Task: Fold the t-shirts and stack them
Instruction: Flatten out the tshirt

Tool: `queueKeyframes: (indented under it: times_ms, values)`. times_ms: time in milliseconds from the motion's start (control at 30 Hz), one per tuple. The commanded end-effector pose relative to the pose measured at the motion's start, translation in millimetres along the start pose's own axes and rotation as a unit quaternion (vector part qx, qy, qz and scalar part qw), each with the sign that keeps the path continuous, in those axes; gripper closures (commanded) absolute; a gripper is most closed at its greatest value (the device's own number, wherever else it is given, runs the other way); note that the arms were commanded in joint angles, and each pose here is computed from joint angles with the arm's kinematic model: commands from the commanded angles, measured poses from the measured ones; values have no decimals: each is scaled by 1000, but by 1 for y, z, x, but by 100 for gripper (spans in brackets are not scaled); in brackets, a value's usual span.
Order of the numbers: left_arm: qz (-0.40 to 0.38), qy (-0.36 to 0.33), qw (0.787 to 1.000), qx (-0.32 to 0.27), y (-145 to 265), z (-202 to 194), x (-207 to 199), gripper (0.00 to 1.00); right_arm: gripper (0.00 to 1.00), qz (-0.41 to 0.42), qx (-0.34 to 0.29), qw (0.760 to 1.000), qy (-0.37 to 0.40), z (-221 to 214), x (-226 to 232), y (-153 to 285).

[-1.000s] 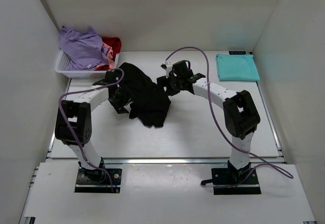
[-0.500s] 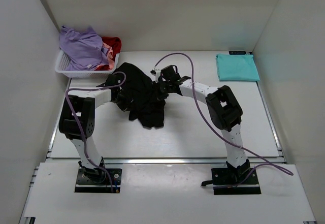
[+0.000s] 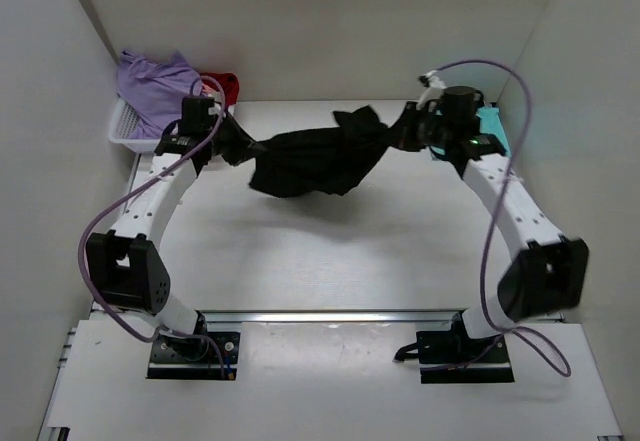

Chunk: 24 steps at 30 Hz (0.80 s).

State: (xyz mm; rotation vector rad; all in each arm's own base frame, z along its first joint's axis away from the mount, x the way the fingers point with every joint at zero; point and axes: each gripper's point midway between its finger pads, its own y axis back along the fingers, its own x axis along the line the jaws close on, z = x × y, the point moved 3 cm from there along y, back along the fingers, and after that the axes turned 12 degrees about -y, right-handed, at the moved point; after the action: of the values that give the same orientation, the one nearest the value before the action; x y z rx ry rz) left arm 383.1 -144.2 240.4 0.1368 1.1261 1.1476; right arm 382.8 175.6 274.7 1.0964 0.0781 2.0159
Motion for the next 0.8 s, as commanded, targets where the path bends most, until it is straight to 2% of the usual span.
queueKeyframes:
  times_ms: [0, 67, 233, 267, 300, 367, 467, 500, 533, 567, 600, 667, 700, 767]
  values:
    - [-19, 11, 1000, -19, 26, 10, -14, 100, 100, -26, 29, 999, -36, -41, -7, 39]
    - [-16, 13, 999, -25, 39, 7, -11, 100, 100, -28, 20, 999, -38, -61, -12, 60]
    - [74, 18, 997, -3, 49, -34, 44, 100, 100, -70, 63, 989, -112, -134, -47, 92]
    - [92, 19, 995, 20, 46, -52, 58, 100, 96, -73, 67, 989, -111, -144, -47, 99]
    - [110, 18, 993, 25, 48, -60, 67, 100, 86, -82, 88, 985, -120, -164, -55, 99]
    - [135, 35, 989, 56, 46, -90, 93, 100, 73, -93, 100, 982, -131, -183, -58, 110]
    - [154, 44, 985, 62, 46, -102, 114, 100, 58, -107, 102, 980, -135, -194, -65, 118]
    - [158, 39, 985, 52, 46, -99, 120, 95, 52, -108, 97, 980, -135, -193, -68, 119]
    - [163, 42, 984, 49, 44, -95, 126, 85, 47, -109, 93, 980, -137, -191, -71, 119]
    - [165, 40, 984, 48, 44, -93, 126, 86, 45, -107, 97, 979, -145, -192, -73, 118]
    - [165, 39, 984, 50, 40, -89, 129, 93, 44, -104, 93, 979, -146, -188, -75, 115]
    - [154, 33, 986, 54, 35, -84, 123, 96, 43, -89, 101, 983, -127, -185, -73, 107]
    - [151, 34, 986, 63, 31, -85, 121, 100, 43, -88, 117, 984, -106, -189, -72, 100]
    - [142, 35, 987, 72, 27, -88, 118, 100, 41, -69, 133, 988, -46, -188, -61, 87]
